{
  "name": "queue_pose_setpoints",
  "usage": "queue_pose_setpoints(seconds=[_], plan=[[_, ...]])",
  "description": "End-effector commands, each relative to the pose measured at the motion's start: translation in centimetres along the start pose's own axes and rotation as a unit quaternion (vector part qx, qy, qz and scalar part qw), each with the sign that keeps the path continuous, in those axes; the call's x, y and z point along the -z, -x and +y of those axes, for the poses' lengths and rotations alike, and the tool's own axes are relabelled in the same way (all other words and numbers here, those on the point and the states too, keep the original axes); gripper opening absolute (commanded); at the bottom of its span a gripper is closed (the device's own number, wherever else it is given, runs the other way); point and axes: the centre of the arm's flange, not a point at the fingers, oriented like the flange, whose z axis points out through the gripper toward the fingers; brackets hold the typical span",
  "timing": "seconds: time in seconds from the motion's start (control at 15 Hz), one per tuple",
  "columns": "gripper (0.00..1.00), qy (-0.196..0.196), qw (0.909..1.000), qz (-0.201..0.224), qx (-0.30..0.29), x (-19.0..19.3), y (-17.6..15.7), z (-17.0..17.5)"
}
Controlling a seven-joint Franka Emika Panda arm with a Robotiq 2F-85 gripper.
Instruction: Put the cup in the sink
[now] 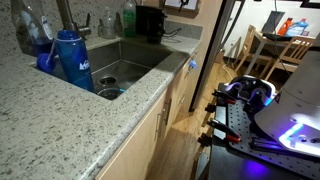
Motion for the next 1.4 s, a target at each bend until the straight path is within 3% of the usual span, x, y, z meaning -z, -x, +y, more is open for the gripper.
queue_pose_setpoints(seconds=[0.0, 1.33], plan=[[1.00, -0.005, 0.9999, 0.005, 0.016, 1.0, 1.2, 0.0], [1.00, 0.019, 0.9986, 0.013, -0.048, -2.9, -3.3, -3.0]])
